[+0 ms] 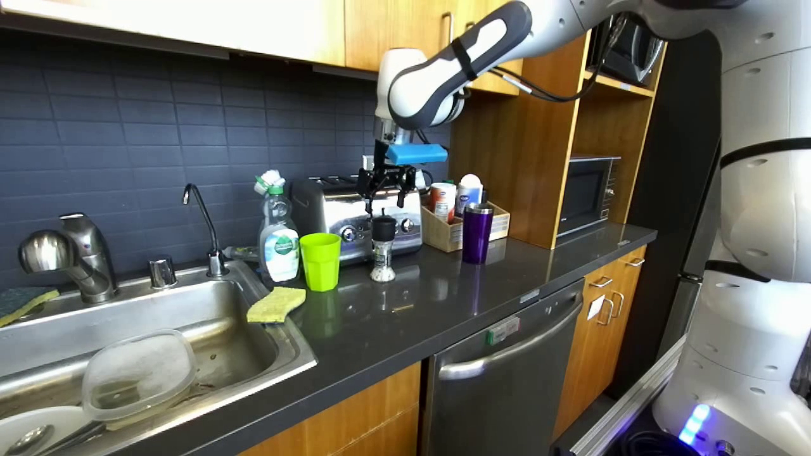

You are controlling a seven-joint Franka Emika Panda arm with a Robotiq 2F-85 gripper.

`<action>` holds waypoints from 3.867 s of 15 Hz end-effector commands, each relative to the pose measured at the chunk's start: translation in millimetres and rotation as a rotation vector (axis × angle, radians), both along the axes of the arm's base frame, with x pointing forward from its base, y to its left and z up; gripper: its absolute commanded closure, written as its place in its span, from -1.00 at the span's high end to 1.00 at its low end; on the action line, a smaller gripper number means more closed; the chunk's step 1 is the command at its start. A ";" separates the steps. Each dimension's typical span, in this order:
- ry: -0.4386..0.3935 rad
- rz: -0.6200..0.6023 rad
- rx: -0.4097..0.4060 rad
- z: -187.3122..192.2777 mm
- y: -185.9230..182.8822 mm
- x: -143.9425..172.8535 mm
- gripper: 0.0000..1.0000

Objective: Put the container with a black lid in the wooden seasoning rack on the right

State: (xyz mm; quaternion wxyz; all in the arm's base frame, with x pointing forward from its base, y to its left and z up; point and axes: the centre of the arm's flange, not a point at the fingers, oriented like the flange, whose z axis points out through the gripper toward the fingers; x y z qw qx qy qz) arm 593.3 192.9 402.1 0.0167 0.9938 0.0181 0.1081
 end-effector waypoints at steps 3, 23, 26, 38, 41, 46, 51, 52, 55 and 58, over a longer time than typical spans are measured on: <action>0.075 -0.052 -0.021 -0.8 9.5 10.1 1.00; 0.176 -0.095 0.059 -21.2 15.2 3.0 1.00; 0.186 -0.097 0.058 -27.1 14.9 3.0 1.00; 0.189 -0.102 0.053 -33.1 11.9 0.5 -0.21; 0.192 -0.104 0.052 -32.0 11.7 -0.5 -0.21; 0.194 -0.105 0.048 -23.6 8.9 -3.7 -0.21; 0.190 -0.098 0.047 -12.0 7.9 -8.6 -0.21; 0.185 -0.096 0.048 -8.8 7.6 -9.8 -0.21; 0.172 -0.100 0.048 -0.1 5.6 -14.2 -0.21; 0.177 -0.107 0.050 8.1 0.9 -21.3 -0.21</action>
